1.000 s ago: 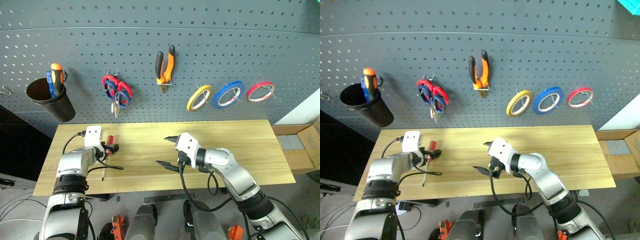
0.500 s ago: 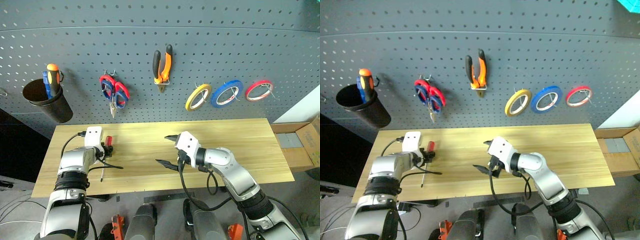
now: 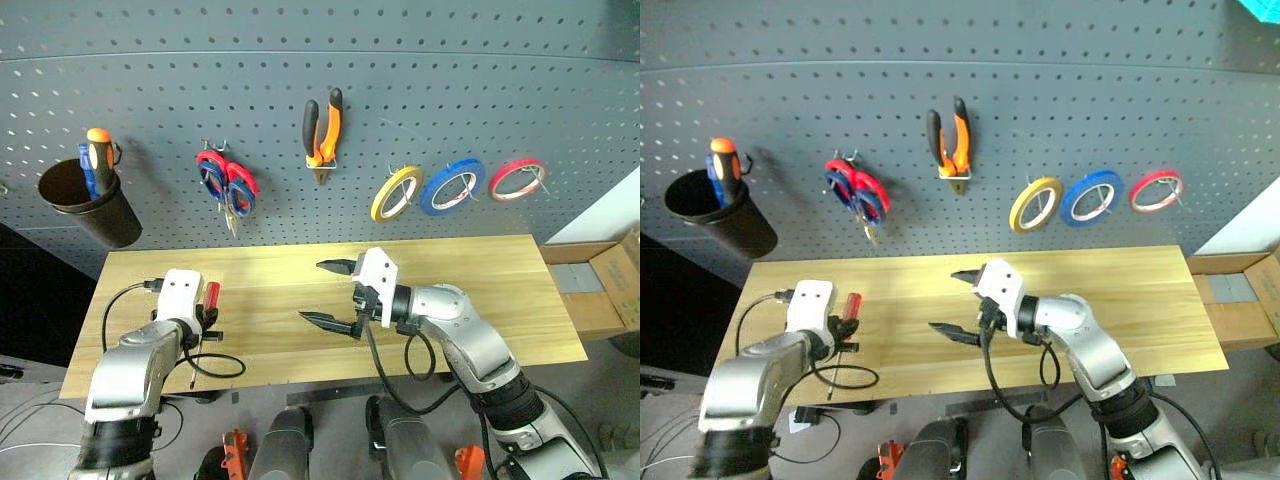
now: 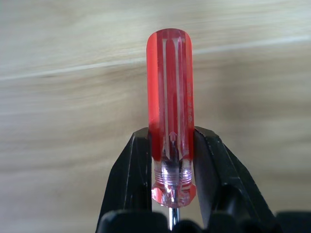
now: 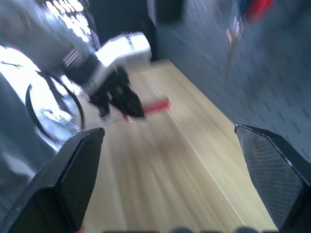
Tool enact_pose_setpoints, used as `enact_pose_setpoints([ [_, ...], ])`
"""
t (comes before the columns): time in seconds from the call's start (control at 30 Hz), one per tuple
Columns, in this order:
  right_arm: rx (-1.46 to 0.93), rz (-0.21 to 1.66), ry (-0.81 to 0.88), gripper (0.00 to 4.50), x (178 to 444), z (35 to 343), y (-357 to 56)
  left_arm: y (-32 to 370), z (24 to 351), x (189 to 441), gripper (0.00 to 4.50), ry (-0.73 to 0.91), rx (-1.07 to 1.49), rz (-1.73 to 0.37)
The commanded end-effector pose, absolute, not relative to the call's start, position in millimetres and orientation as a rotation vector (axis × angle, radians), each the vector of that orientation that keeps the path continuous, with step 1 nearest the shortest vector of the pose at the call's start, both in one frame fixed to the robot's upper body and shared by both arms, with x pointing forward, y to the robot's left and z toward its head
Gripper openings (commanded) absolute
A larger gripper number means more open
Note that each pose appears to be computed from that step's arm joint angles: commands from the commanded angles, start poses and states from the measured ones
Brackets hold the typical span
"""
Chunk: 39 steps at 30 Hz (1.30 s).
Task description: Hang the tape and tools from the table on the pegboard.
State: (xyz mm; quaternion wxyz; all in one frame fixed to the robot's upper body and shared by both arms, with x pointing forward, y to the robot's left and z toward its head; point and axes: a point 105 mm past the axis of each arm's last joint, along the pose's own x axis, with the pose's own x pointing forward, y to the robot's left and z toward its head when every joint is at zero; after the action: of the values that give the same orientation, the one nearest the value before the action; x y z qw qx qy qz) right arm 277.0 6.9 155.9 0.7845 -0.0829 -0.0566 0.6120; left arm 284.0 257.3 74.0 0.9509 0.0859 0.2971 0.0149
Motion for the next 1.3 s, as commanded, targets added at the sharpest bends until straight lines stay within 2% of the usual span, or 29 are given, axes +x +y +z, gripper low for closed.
enact_pose_setpoints([
  [0.03, -0.132, 1.36, -0.189, 4.5, 270.5, 177.5, 6.1, 247.9, 128.1, 278.5, 0.82, 0.388, 0.266, 0.047],
  [0.17, -0.126, 1.382, -0.188, 4.5, 270.7, 177.9, 5.6, 236.5, 168.0, 274.7, 0.82, 0.109, 0.272, 0.058],
  [0.3, -0.127, 1.404, -0.193, 4.5, 270.5, 178.9, 7.7, 249.1, 203.4, 264.0, 0.82, -0.153, 0.328, 0.186],
  [0.6, -0.031, 1.44, -0.292, 4.5, 265.5, 217.1, 13.8, 248.5, 253.3, 262.0, 0.82, -0.456, 0.357, 0.229],
  [0.73, -0.021, 1.444, -0.299, 4.5, 265.6, 221.3, 15.3, 243.1, 274.9, 263.3, 0.82, -0.557, 0.427, 0.211],
  [0.97, -0.018, 1.457, -0.315, 4.5, 265.7, 225.3, 18.6, 256.7, 383.4, 263.3, 0.82, -0.849, 0.434, 0.265],
  [1.07, 0.018, 1.441, -0.361, 4.5, 268.7, 239.5, 22.4, 270.5, 392.1, 268.9, 0.82, -0.852, 0.434, 0.296],
  [1.3, 0.032, 1.404, -0.421, 4.5, 273.1, 257.7, 25.0, 286.5, 368.7, 290.4, 0.82, -0.801, 0.399, 0.301],
])
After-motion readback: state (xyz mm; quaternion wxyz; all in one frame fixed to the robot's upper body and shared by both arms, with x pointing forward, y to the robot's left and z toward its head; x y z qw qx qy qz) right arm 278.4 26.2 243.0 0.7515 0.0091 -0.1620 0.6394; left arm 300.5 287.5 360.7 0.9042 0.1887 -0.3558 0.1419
